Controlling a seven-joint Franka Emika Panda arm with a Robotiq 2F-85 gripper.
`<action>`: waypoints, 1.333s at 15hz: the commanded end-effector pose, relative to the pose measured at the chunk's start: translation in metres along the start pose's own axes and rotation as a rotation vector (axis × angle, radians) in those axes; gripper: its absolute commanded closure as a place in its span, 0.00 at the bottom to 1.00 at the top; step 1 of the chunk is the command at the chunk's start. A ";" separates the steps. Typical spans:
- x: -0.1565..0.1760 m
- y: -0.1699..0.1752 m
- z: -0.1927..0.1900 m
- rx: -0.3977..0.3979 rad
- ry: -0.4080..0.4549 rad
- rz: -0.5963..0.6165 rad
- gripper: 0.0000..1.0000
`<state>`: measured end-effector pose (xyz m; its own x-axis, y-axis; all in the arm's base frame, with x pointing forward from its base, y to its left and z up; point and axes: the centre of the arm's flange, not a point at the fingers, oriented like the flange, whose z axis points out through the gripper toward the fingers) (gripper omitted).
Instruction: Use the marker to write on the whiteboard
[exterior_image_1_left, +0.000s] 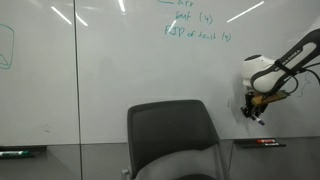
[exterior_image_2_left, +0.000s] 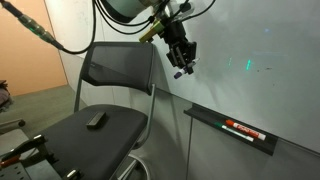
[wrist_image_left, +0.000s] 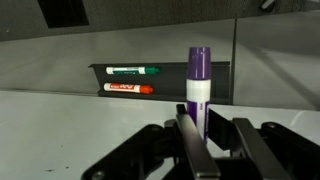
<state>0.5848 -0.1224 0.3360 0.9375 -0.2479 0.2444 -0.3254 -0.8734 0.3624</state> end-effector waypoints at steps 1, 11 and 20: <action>0.009 -0.004 0.004 0.022 0.058 0.016 0.84; 0.019 -0.006 -0.006 0.019 0.126 0.036 0.83; 0.007 0.010 -0.042 -0.071 0.171 0.058 0.84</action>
<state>0.6003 -0.1204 0.3678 0.8840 -0.2083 0.4185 -0.3768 -0.8473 0.3743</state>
